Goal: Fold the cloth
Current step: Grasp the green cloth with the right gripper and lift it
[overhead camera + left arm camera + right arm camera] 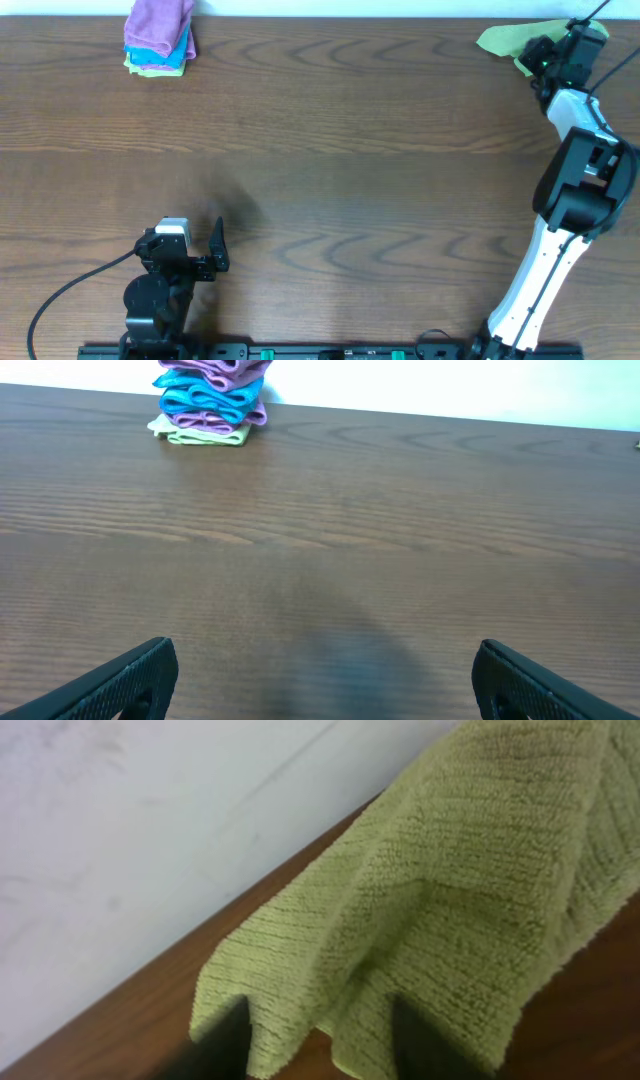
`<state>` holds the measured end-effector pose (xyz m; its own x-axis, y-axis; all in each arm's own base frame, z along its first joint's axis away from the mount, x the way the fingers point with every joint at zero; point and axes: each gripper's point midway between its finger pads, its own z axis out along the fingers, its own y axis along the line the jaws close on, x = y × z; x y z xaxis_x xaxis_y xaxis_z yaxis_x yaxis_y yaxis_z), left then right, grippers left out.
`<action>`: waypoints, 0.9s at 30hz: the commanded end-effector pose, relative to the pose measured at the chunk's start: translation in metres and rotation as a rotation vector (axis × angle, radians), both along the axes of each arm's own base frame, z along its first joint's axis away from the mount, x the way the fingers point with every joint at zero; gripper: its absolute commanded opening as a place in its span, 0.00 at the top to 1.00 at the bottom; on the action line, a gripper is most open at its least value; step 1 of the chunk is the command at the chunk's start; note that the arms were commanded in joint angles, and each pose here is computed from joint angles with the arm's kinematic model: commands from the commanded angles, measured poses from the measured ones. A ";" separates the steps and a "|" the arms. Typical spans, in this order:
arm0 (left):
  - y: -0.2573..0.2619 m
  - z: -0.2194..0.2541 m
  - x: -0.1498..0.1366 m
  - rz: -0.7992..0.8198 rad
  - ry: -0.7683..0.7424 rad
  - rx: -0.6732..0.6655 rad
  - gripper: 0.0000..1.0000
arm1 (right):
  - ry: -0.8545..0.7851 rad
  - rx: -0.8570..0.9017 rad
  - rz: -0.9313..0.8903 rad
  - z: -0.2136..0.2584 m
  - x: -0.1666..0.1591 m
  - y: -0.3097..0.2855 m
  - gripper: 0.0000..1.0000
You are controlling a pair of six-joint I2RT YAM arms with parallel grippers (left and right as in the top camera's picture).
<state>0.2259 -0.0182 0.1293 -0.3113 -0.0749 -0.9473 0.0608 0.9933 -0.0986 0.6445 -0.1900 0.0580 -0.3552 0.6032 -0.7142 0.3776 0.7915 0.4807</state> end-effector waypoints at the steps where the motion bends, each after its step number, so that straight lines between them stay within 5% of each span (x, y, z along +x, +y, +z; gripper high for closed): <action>1: 0.003 -0.011 0.000 0.015 0.026 0.002 0.05 | 0.052 -0.008 -0.042 -0.014 -0.007 -0.013 0.53; 17: 0.003 -0.011 0.000 0.015 0.026 0.002 0.05 | 0.077 -0.031 -0.084 -0.036 -0.011 -0.028 0.53; 23: 0.003 -0.011 0.000 0.015 0.026 0.002 0.05 | 0.077 -0.020 -0.091 -0.044 -0.011 -0.028 0.98; 27: 0.003 -0.011 0.000 0.015 0.026 0.002 0.05 | 0.068 -0.019 -0.087 -0.042 -0.010 -0.028 0.99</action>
<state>0.2259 -0.0182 0.1293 -0.3113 -0.0749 -0.9473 0.0608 0.9933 -0.0986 0.6352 -0.2120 0.0255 -0.3502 0.6153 -0.7062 0.4666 0.7683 0.4382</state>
